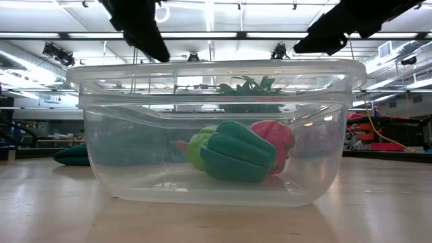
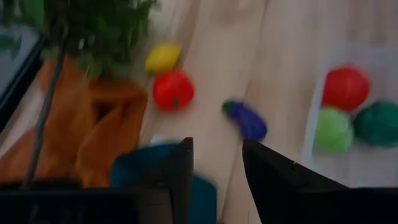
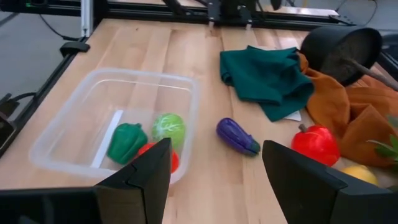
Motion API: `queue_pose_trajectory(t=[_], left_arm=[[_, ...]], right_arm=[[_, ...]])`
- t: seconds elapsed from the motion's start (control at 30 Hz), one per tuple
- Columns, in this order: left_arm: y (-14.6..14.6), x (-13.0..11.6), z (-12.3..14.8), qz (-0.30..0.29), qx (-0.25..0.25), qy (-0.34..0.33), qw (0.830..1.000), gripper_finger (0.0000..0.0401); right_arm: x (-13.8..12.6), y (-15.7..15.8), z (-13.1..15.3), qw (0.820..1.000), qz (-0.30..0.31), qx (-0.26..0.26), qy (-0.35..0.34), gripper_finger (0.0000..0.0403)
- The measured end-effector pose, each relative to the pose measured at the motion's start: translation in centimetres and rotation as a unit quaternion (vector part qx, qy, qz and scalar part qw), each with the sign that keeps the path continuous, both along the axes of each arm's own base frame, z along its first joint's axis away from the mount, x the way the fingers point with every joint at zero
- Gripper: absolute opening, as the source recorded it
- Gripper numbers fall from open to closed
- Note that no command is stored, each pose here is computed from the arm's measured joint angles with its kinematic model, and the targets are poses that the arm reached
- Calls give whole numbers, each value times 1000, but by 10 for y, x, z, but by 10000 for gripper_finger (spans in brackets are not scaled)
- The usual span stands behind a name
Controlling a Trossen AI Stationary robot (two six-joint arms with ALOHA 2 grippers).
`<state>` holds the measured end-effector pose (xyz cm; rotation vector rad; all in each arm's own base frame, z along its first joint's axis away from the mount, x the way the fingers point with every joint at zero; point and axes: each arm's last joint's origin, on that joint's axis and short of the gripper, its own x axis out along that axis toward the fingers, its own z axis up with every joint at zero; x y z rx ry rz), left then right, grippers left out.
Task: Pick and placing Produce into tupperware
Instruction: Put the purple eggplant into the transparent bin
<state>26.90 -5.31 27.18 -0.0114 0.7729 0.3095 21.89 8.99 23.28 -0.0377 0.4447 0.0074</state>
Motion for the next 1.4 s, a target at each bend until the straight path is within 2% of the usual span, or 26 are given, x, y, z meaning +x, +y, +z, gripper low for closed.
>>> queue_pose_trajectory(t=[0.2, 0.33, 0.43, 0.53, 0.7, 0.83, 1.0, 1.1, 1.23, 1.4], left_arm=[[3, -13, -26, -38, 12, -108, 993, 137], [6, -19, -48, -49, 14, -107, 993, 141], [14, -24, -64, -31, 3, -91, 995, 142], [21, -27, -75, -19, -5, -102, 995, 136], [29, -27, -82, -60, -16, -137, 989, 125], [33, -27, -83, -66, 4, -136, 989, 120], [33, -27, -82, -73, 10, -138, 988, 120], [32, -27, -82, -72, 9, -141, 987, 123], [28, -27, -82, -78, 2, -144, 987, 121], [20, -28, -82, -100, 9, -141, 985, 115]], right_arm=[[7, -16, 1, 1000, -17, 12, -3, 212], [12, -30, 2, 1000, -22, 21, -4, 212], [16, -43, 3, 999, -22, 26, -10, 212], [22, -56, 5, 999, -18, 31, -24, 212], [35, -79, -3, 999, -5, 46, -27, 212], [49, -94, -15, 999, 9, 44, -14, 212], [77, -108, -15, 998, 46, 50, -6, 212], [98, -113, -15, 995, 81, 57, 15, 212], [123, -113, -10, 989, 128, 43, 66, 212], [140, -114, -8, 977, 170, 27, 123, 212]])
